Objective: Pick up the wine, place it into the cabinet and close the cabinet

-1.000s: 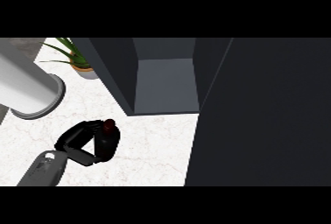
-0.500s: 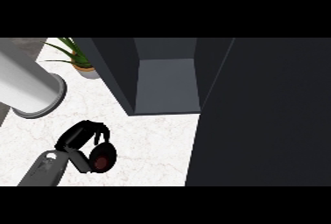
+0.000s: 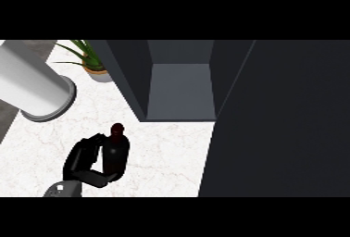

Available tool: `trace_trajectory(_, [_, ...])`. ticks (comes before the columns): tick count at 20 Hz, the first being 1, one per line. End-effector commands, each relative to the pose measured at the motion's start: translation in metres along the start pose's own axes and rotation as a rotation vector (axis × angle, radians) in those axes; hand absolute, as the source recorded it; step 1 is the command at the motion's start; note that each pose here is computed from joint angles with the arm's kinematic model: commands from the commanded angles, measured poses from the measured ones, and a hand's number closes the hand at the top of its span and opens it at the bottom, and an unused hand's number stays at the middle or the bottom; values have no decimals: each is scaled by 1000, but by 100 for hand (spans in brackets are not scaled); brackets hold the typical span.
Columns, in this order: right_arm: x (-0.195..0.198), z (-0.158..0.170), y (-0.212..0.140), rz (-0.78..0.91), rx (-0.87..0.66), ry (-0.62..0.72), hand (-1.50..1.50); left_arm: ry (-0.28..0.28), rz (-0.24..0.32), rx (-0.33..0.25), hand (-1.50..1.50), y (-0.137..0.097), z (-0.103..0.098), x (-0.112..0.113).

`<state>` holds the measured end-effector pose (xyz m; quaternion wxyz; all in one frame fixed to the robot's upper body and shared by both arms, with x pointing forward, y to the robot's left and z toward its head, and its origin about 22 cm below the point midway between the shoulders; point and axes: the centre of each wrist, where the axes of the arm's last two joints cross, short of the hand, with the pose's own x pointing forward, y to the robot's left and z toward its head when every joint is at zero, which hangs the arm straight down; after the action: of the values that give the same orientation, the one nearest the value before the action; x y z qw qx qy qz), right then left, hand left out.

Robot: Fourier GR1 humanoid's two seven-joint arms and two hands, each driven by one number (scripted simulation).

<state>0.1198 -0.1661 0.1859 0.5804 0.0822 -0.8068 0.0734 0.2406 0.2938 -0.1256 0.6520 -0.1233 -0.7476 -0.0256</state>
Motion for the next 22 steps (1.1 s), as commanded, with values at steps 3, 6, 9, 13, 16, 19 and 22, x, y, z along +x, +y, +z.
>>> trace_trajectory(3, [40,37,-9,-30,-5,-57,-150,-40,92,13,150,-32,9,9])
trace_trajectory(6, [45,32,-8,-52,-12,-73,-150,-54,85,-2,150,-51,4,12])
trace_trajectory(9, [34,30,-7,-36,-7,-63,-150,-73,71,2,150,-76,-7,38])
trace_trajectory(13, [43,39,-8,-40,8,-71,-150,-52,102,-51,150,-85,0,45])
trace_trajectory(16, [34,30,-9,-13,-13,-62,-150,-62,101,-44,150,-118,7,56])
trace_trajectory(19, [39,39,-12,-26,-21,-62,-150,-83,71,-45,150,-133,3,69])
trace_trajectory(22, [40,43,-11,-3,7,-50,-150,-74,55,-21,150,-134,1,77])
